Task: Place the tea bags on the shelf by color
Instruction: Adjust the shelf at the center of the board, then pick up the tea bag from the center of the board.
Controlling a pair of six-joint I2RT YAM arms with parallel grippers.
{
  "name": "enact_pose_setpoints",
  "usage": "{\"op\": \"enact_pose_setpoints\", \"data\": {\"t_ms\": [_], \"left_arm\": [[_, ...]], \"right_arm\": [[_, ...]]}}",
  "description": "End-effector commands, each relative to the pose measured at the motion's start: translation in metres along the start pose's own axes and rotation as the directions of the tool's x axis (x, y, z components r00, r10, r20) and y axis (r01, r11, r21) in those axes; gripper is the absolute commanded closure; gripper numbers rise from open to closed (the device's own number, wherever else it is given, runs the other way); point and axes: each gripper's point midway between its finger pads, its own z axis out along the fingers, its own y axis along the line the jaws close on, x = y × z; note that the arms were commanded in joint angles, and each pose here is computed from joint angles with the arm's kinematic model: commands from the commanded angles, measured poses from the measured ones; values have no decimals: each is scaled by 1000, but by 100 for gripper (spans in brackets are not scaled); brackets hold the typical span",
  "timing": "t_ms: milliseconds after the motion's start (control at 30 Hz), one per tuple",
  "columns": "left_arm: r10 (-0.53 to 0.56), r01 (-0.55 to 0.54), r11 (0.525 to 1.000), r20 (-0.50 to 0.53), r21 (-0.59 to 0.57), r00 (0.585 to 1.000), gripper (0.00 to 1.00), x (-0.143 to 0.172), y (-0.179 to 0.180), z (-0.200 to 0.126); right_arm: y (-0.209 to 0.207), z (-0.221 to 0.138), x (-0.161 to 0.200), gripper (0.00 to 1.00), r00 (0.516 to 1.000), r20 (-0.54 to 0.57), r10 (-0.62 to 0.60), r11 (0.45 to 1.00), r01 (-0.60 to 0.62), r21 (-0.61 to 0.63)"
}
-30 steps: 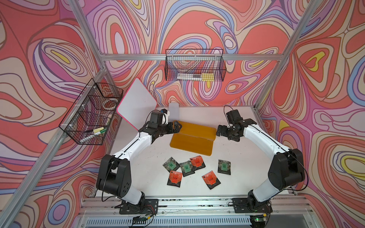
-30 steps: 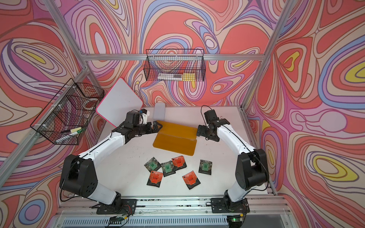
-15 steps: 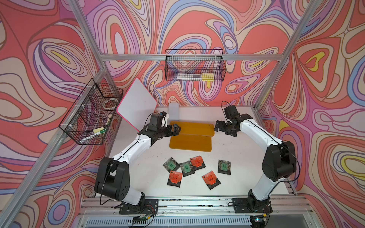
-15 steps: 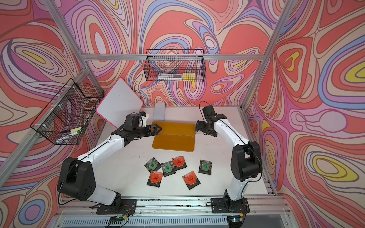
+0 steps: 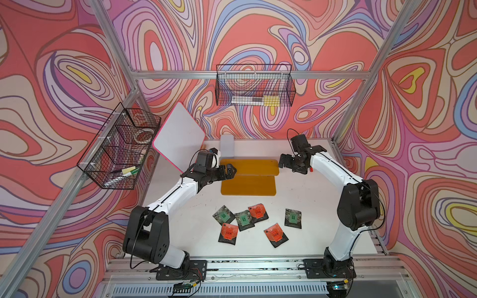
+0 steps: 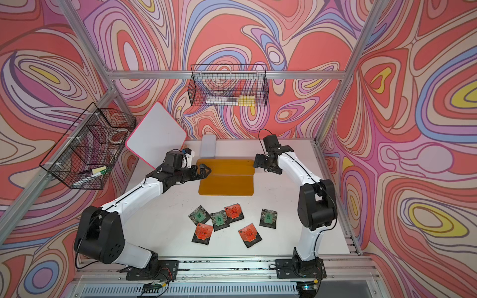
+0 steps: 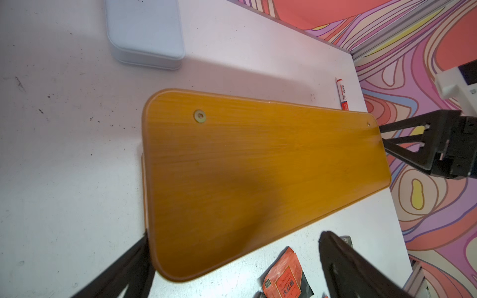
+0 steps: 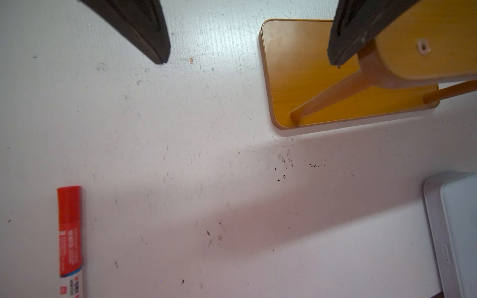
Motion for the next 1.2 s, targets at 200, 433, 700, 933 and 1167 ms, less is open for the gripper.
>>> {"op": "enact_pose_setpoints", "data": {"t_ms": [200,433,700,933,1167], "left_arm": [[42,-43,995,9,88,999,1,4,-35,-8],[14,-12,999,57,-38,998,1,0,-14,-19],[14,8,992,164,-128,986,1,3,1,-58],[14,-9,999,131,-34,991,1,41,-7,-79],[-15,8,996,85,90,996,1,73,-21,-86]], "right_arm": [[-12,-7,-9,2,1000,27,8,1000,-8,3],[-35,-31,0,2,998,60,23,999,-25,31],[-55,-52,41,2,999,34,25,998,-27,53],[-49,-66,93,4,999,-23,42,996,-44,-78],[-59,-59,140,8,985,-153,80,993,-91,-70]]}}
